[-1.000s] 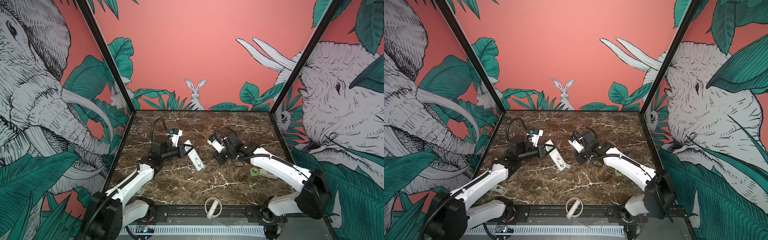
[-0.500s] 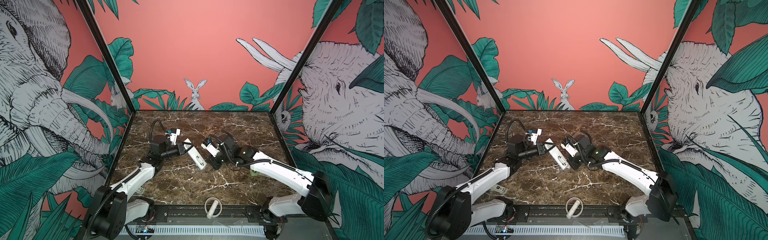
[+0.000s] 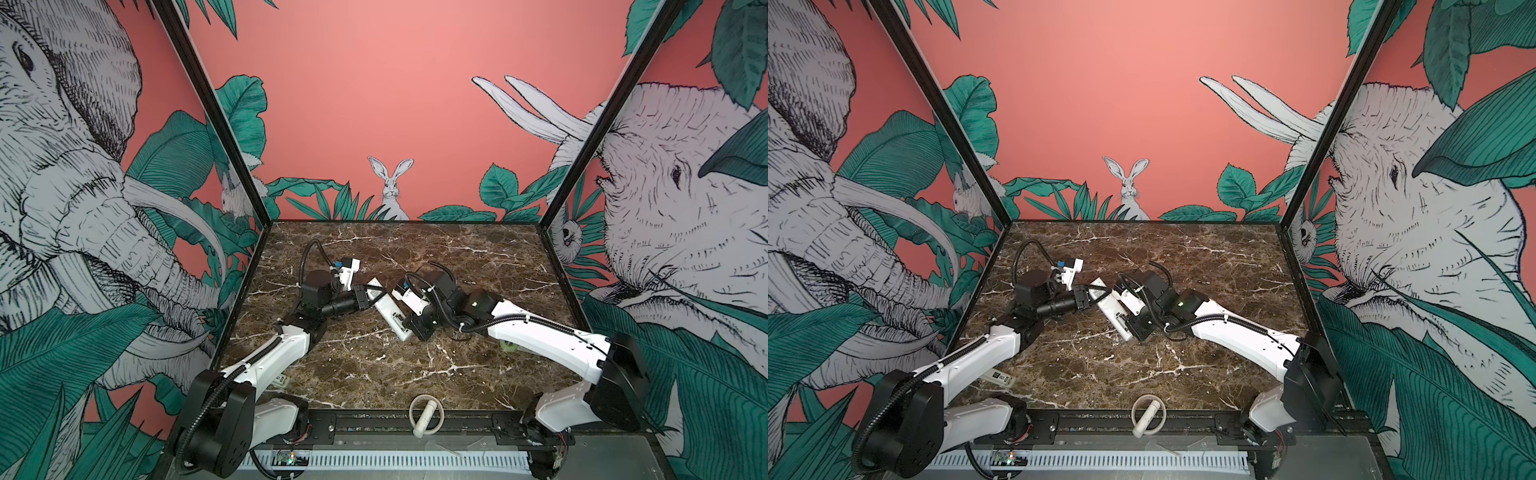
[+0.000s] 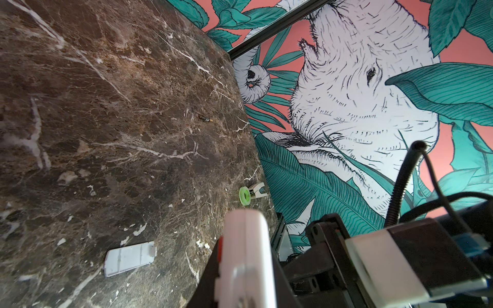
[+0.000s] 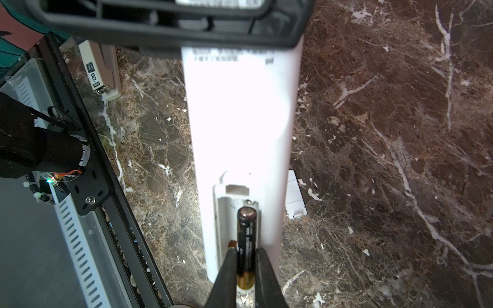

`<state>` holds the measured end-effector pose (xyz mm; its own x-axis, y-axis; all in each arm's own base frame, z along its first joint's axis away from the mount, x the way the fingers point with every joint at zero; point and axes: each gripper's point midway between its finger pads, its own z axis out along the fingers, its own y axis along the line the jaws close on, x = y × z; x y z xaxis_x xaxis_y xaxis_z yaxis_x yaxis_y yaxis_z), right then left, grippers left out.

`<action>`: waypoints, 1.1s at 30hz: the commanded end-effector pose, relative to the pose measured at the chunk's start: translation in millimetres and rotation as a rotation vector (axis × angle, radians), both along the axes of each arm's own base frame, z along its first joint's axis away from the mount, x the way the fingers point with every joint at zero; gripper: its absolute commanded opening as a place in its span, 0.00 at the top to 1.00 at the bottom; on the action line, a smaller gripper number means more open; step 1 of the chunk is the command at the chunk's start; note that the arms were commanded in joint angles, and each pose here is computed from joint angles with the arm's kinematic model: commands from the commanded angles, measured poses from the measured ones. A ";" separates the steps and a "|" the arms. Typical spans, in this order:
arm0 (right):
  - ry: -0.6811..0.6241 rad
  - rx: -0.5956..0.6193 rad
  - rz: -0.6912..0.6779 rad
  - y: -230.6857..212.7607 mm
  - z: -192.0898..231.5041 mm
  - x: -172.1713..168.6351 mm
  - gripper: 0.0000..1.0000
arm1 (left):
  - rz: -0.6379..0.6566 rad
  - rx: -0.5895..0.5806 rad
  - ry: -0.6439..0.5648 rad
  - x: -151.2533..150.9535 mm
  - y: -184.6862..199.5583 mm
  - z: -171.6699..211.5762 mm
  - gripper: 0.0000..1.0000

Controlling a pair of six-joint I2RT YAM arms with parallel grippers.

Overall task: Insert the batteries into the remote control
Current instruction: 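Carry the battery over the remote's open compartment with the right gripper, then lower the battery into the compartment with the right gripper while the left holds the remote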

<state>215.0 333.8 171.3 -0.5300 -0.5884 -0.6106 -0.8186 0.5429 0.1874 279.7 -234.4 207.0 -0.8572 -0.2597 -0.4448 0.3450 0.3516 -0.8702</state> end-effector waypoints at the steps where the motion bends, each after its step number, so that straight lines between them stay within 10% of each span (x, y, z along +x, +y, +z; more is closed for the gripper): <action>1: -0.014 -0.022 0.000 1.5 2.6 1.9 0.86 | -0.010 -0.035 -0.021 -0.8 -0.2 9.6 1.00; 33: 0.041 -0.272 0.010 6.3 -18.7 -1.0 0.86 | 0.013 -0.022 -0.012 -1.3 6.6 0.9 1.00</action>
